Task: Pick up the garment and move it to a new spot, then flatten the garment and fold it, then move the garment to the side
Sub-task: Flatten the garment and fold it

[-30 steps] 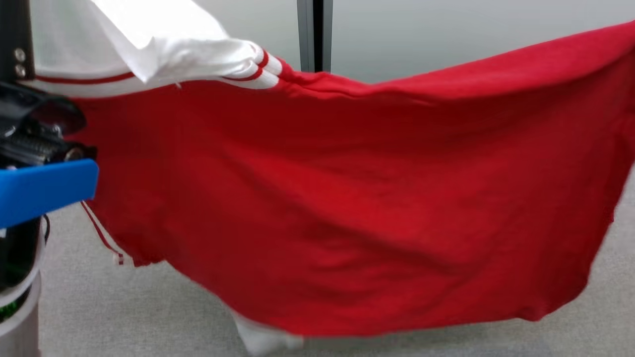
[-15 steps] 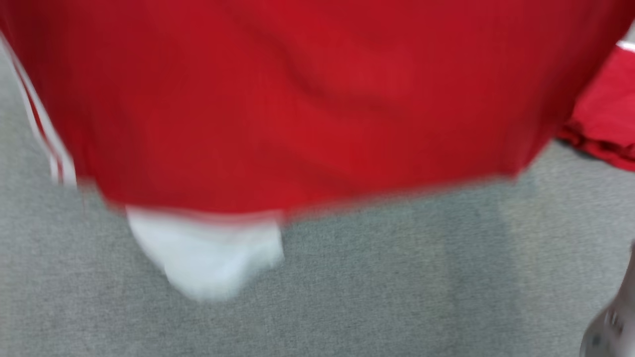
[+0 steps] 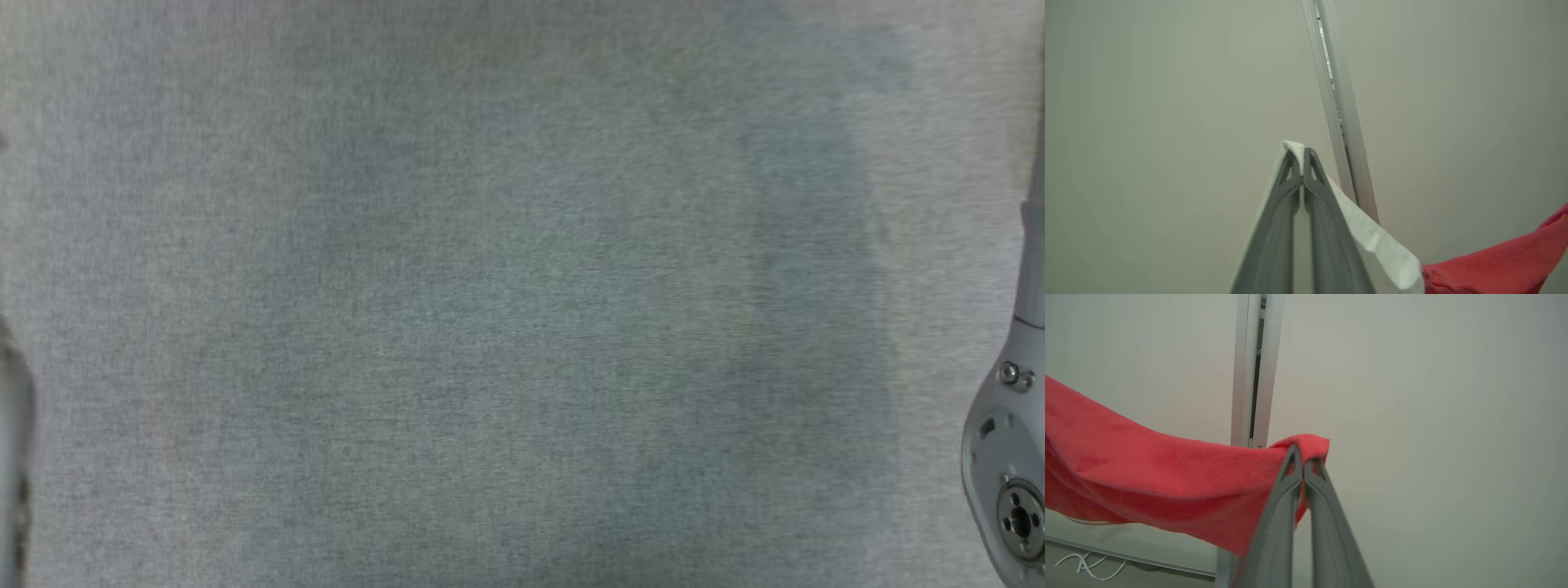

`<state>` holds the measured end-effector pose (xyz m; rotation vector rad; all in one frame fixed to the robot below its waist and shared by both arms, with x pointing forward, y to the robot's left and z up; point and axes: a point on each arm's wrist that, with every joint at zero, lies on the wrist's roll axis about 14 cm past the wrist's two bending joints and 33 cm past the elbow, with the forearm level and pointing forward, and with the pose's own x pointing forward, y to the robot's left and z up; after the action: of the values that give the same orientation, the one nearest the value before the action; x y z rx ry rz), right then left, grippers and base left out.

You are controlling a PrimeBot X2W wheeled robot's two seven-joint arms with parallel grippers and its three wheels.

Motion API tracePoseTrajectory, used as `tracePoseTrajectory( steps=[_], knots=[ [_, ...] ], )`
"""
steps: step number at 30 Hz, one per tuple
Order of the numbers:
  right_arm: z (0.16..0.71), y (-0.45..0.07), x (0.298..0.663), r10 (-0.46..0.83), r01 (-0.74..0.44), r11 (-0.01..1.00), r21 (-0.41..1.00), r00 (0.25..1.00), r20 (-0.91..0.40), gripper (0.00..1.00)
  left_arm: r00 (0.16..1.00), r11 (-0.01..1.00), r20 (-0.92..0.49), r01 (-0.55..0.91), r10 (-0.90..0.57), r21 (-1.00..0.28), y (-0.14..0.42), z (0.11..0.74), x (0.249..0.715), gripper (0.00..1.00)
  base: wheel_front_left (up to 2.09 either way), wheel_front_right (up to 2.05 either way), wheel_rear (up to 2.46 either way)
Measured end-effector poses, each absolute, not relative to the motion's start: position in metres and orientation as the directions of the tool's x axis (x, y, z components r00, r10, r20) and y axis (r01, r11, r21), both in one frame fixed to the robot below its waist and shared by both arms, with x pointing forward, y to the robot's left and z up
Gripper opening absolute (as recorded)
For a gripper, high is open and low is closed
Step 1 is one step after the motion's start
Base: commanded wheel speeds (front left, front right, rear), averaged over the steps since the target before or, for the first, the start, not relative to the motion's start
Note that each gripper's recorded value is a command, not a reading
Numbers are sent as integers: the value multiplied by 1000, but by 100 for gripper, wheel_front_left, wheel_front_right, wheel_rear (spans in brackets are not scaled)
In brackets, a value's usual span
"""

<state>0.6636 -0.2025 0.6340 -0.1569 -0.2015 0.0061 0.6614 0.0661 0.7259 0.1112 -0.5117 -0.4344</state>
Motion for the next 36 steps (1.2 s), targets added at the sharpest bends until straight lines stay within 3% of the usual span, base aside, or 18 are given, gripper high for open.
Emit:
tracePoseTrajectory(
  steps=[6,9,13,25,36],
  knots=[
    [529,-199,681,16,-9,987,-162,999,40,0,879,916,255,391,-402,95,80,602,680,0,0,0,0],
    [470,-197,674,15,-22,992,-124,998,-61,0,907,922,172,386,-385,31,89,546,675,0,0,0,0],
    [431,-200,659,5,-14,997,-74,994,-110,0,923,927,142,369,-358,-62,98,508,661,0,0,0,0],
    [423,-203,613,-7,11,998,55,997,-80,0,948,931,150,306,-279,-200,117,480,591,0,0,0,0],
    [469,-192,538,17,-20,992,125,1000,23,0,968,942,143,238,-208,-239,133,506,497,0,0,0,0]
  ],
)
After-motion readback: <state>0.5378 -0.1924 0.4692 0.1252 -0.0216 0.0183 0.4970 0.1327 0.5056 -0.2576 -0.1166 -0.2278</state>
